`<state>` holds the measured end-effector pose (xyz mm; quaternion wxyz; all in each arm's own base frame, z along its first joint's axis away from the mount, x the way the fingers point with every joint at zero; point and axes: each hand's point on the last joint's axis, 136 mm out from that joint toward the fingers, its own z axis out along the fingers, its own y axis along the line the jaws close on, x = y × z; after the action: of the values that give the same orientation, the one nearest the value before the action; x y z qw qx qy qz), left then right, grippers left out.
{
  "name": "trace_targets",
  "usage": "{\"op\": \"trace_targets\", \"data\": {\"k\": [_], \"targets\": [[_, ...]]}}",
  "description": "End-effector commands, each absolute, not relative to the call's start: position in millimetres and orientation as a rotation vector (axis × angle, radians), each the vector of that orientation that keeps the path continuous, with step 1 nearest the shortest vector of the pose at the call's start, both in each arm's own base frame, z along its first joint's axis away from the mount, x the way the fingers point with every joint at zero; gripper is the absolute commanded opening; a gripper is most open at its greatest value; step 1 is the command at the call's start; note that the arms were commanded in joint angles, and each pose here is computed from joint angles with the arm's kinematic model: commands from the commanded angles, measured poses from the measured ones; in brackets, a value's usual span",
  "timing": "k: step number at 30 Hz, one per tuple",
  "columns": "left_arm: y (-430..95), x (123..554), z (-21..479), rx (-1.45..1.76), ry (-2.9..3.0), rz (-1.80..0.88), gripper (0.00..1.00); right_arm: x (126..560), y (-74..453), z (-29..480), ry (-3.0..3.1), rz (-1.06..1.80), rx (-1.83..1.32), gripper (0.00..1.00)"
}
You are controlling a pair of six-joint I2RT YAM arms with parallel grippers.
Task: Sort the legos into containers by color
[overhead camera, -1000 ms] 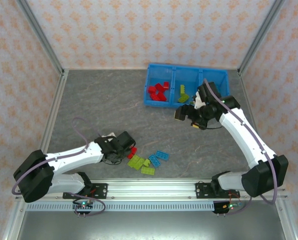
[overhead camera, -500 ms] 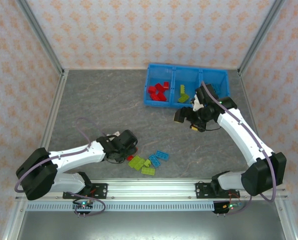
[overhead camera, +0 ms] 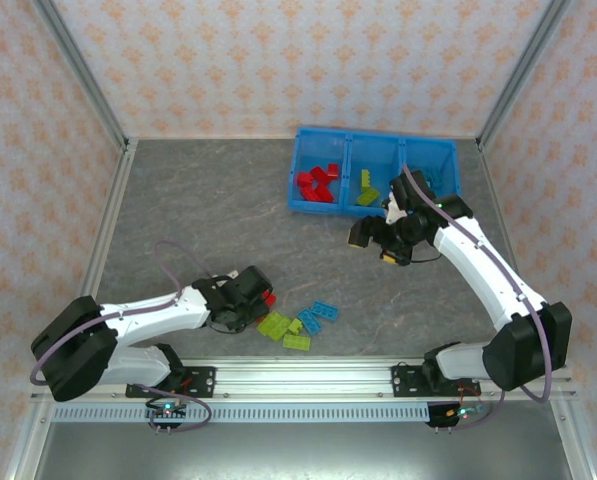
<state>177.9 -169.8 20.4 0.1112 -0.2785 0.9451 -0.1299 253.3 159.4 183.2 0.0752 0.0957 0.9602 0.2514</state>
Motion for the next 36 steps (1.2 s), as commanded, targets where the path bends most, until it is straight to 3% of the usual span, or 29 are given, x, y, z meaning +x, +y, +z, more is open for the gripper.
{"op": "trace_targets", "data": {"k": [1,3,12,17,21,28,33,36], "targets": [[-173,176,16,-0.794,2.792,-0.39,0.44,253,159,176,2.891,0.737,0.304,0.84],[-176,177,15,-0.796,2.792,-0.407,0.43,250,160,175,2.9,0.741,0.306,0.83],[-176,184,26,-0.793,2.731,-0.451,0.22,204,206,172,2.981,0.976,0.053,0.82],[-172,205,66,-0.644,2.63,-0.419,0.18,177,240,179,2.974,1.161,-0.111,0.82],[-172,234,116,-0.453,2.517,-0.336,0.15,196,242,197,2.858,1.136,-0.076,0.82],[-218,336,189,-0.292,2.349,-0.307,0.15,259,181,219,2.616,0.631,0.275,0.83],[-254,430,212,-0.189,2.294,-0.145,0.16,256,169,213,2.63,0.588,0.356,0.82],[-271,481,198,-0.182,2.302,-0.099,0.16,249,165,217,2.616,0.607,0.373,0.82]]}}
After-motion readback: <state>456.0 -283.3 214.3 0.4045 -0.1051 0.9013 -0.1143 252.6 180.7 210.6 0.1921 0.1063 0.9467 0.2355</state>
